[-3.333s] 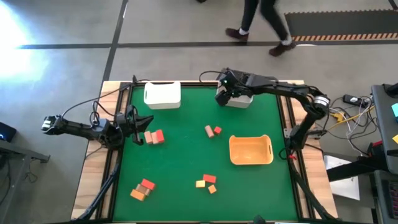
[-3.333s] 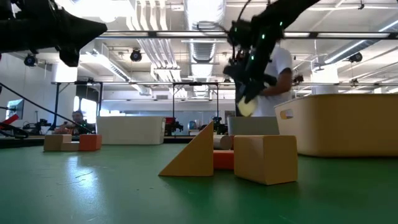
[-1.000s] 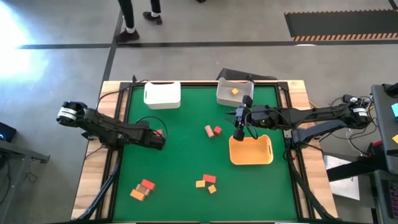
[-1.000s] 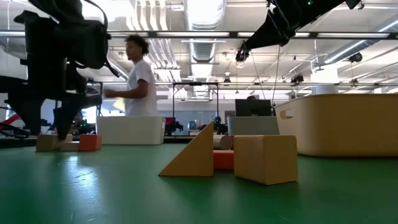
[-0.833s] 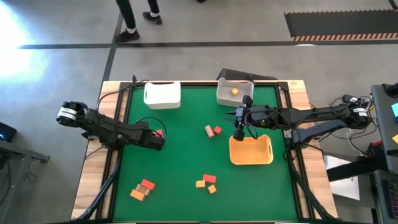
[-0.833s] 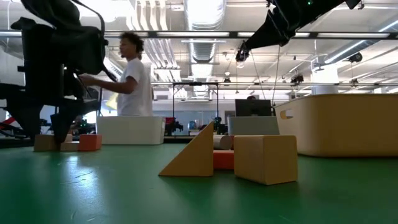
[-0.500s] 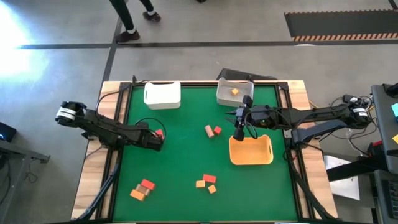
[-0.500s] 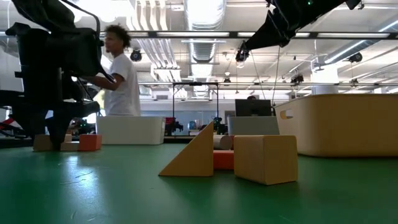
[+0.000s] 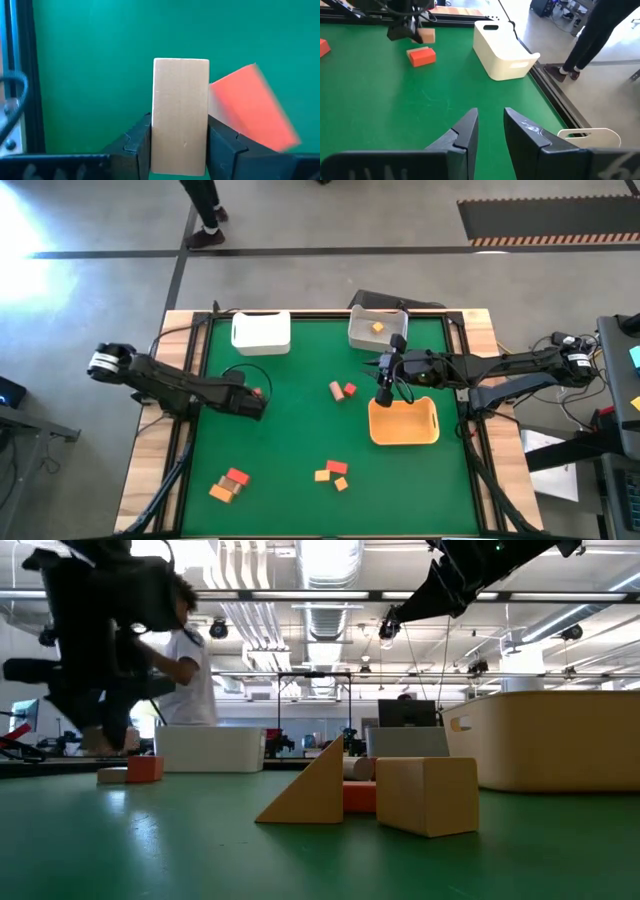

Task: Sort & place blocks by color
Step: Put the brown block into the white bin

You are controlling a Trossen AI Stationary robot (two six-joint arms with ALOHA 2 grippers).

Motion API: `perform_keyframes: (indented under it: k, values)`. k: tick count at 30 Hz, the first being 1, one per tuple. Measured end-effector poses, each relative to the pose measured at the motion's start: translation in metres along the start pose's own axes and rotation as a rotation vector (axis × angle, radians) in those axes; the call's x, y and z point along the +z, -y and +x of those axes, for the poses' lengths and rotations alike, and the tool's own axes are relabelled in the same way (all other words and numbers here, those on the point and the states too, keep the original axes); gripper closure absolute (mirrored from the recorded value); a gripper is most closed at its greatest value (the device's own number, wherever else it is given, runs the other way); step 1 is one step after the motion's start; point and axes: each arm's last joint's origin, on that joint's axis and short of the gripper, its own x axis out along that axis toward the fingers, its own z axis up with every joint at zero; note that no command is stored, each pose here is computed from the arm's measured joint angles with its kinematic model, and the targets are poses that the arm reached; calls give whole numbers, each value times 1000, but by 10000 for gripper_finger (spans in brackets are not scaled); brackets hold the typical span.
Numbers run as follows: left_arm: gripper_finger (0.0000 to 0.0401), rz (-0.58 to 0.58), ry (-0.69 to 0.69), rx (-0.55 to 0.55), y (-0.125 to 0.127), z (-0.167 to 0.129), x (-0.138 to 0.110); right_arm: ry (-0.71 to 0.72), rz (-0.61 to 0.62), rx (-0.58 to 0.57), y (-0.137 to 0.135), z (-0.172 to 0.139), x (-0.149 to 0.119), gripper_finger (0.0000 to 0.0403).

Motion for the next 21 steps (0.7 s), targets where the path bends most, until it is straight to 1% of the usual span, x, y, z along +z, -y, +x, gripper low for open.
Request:
perform_keyframes:
  k: [4, 7, 9, 11, 16, 21]
  values:
    - [285, 89, 57, -76, 8, -20, 11, 1, 0, 0, 0, 0, 0, 317]
    - [285, 184, 87, -132, 12, -37, 22, 0, 0, 0, 0, 0, 0, 317]
    - [285, 245, 101, -150, 13, -47, 33, 0, 0, 0, 0, 0, 0, 317]
    - [285, 300, 123, -171, 15, -56, 46, 1, 0, 0, 0, 0, 0, 316]
    - [285, 453, 176, -188, 18, -73, 91, 4, 1, 0, 0, 0, 0, 316]
    - [285, 597, 190, -157, 14, -71, 136, 3, 1, 0, 0, 0, 0, 316]
